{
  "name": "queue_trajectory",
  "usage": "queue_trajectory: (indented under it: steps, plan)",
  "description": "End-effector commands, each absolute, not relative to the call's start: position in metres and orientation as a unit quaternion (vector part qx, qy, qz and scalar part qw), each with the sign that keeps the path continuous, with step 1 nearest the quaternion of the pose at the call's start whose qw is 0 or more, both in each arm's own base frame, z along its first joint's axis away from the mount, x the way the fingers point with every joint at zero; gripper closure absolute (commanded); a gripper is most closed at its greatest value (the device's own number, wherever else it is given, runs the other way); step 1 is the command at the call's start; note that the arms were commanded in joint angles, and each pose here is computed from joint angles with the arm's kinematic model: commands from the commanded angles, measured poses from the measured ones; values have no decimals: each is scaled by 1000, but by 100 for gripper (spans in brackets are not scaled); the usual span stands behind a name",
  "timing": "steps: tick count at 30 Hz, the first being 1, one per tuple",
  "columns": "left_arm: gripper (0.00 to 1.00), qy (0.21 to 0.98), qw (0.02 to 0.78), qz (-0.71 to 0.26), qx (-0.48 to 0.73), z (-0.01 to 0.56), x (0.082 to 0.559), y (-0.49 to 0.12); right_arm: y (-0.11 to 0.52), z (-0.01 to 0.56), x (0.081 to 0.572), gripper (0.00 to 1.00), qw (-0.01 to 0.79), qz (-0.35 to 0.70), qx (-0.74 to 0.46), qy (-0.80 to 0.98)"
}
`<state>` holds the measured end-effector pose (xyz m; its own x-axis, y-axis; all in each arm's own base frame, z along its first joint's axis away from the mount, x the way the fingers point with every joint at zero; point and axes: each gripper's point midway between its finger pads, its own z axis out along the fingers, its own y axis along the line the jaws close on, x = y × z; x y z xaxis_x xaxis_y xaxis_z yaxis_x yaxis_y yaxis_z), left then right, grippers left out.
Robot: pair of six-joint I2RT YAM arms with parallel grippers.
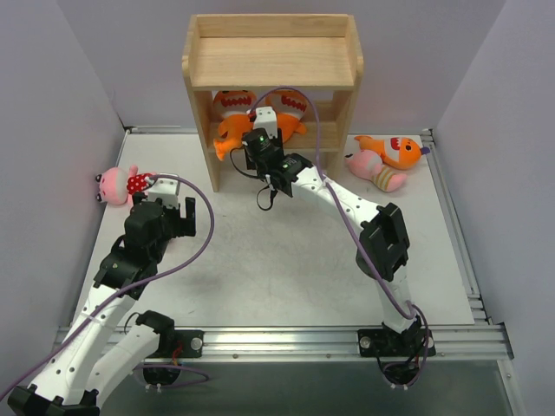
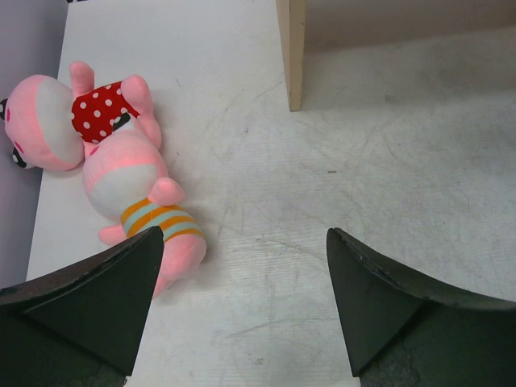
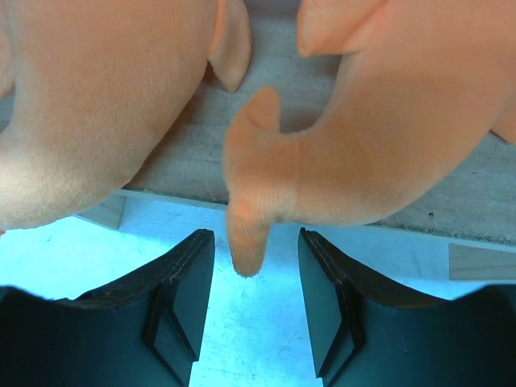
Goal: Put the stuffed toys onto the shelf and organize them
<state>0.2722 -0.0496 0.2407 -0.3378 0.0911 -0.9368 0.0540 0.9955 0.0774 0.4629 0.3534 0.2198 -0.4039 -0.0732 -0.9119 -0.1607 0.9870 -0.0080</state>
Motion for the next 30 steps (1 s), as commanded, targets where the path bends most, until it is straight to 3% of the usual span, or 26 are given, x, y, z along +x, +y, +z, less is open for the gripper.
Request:
queue_trajectory:
  steps: [1, 7, 14, 20, 30]
  plan:
    - [9, 803, 595, 7, 41, 254, 275, -52, 351, 265, 455, 54, 573, 72, -47, 815]
    - [9, 802, 595, 7, 41, 254, 276, -53, 350, 279, 447, 43, 577, 98, -38, 810]
    - [9, 803, 595, 5, 41, 254, 276, -53, 337, 319, 430, 23, 596, 145, -18, 790]
    - [9, 802, 596, 5, 42, 254, 276, -53, 305, 335, 427, 24, 600, 194, 25, 776]
    - [9, 804, 592, 2, 47, 251, 278, -56, 258, 339, 434, 36, 611, 313, 124, 717]
